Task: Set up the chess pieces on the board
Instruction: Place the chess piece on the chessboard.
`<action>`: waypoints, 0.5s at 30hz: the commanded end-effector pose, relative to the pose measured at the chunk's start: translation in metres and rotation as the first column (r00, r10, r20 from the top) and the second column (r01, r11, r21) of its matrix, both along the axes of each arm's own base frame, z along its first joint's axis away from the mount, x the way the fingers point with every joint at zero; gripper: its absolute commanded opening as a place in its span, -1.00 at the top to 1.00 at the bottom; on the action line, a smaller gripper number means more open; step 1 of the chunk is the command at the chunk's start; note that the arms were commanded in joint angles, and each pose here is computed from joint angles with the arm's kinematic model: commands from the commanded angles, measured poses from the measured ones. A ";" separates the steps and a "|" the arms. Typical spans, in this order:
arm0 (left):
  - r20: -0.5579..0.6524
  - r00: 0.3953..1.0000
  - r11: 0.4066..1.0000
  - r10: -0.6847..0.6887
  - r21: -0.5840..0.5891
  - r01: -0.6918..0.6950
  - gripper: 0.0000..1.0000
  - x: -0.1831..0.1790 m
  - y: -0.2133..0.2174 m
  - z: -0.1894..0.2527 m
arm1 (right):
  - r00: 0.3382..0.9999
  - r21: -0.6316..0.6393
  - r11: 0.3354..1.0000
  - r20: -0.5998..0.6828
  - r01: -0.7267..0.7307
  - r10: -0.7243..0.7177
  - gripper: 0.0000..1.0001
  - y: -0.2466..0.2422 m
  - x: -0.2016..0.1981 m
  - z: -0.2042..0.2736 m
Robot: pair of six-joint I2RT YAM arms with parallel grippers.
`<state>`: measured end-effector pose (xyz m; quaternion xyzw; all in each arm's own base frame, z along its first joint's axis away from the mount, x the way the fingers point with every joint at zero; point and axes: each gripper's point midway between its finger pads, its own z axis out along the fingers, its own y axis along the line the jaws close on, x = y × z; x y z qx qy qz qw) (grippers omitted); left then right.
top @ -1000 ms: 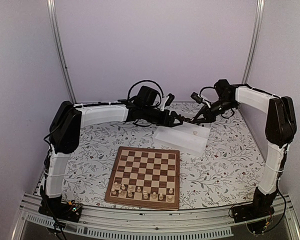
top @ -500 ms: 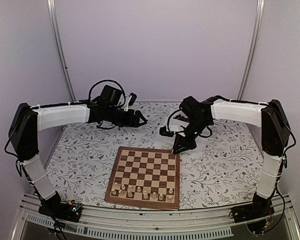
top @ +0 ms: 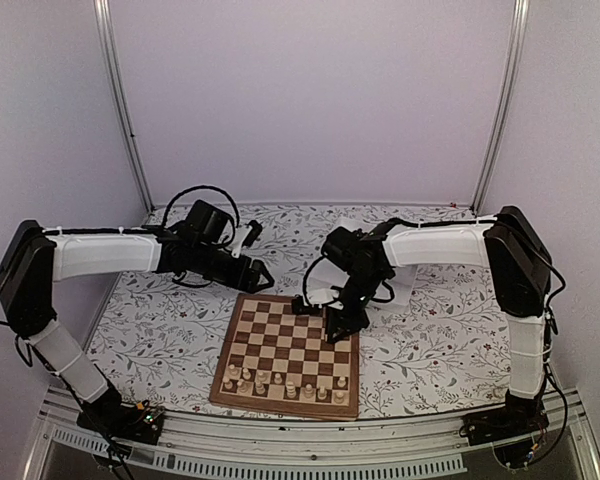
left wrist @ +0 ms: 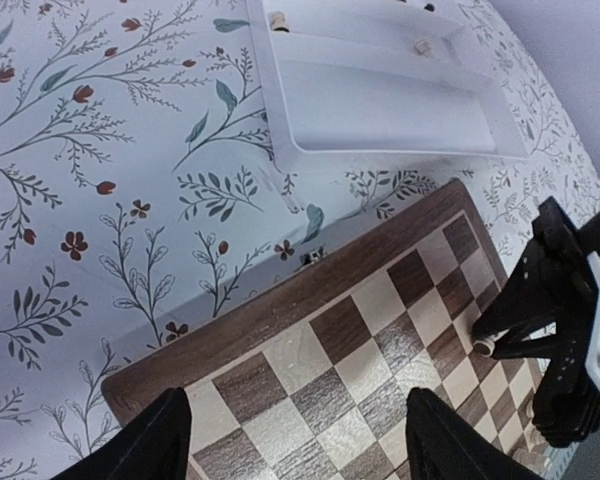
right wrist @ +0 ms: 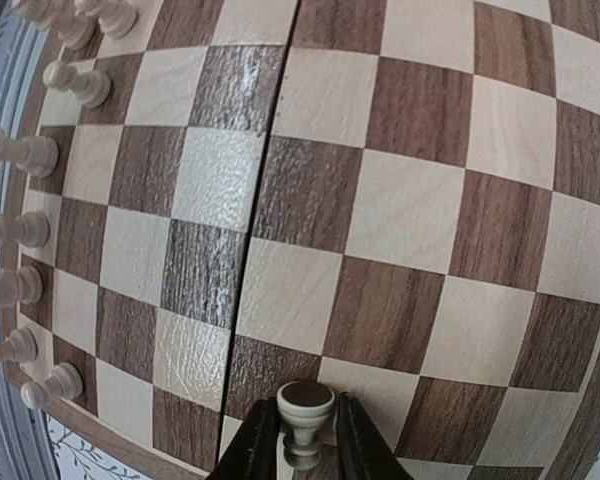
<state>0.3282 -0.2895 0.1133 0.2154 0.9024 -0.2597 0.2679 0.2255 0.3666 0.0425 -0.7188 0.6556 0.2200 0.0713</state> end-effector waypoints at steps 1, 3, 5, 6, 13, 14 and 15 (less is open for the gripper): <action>0.122 0.981 0.986 -0.151 -0.054 0.159 -0.50 -0.024 -0.013 0.021 | 1.000 0.002 1.000 0.009 0.012 -0.012 0.45 -0.003 0.000 -0.003; 0.168 0.961 0.972 -0.219 -0.046 0.229 -0.49 -0.036 -0.023 0.022 | 1.000 0.017 1.000 0.003 0.011 -0.011 0.38 -0.005 -0.001 0.002; 0.216 0.935 0.956 -0.281 -0.019 0.292 -0.48 -0.047 -0.037 0.021 | 1.000 0.040 0.999 -0.002 0.017 -0.017 0.30 -0.007 0.000 0.009; 0.232 0.924 0.949 -0.305 -0.005 0.314 -0.48 -0.052 -0.043 0.019 | 1.000 0.052 0.998 -0.005 0.023 -0.023 0.26 -0.009 0.001 0.013; 0.332 0.876 0.922 -0.349 -0.045 0.384 -0.43 -0.065 -0.070 0.017 | 0.999 0.093 0.995 -0.018 0.048 -0.046 0.25 -0.017 0.004 0.015; 0.339 0.874 0.920 -0.348 -0.054 0.388 -0.43 -0.066 -0.071 0.017 | 0.999 0.095 0.994 -0.023 0.050 -0.048 0.25 -0.018 0.004 0.014; 0.347 0.869 0.916 -0.353 -0.062 0.397 -0.42 -0.069 -0.072 0.016 | 0.998 0.097 0.994 -0.032 0.052 -0.050 0.25 -0.019 0.003 0.013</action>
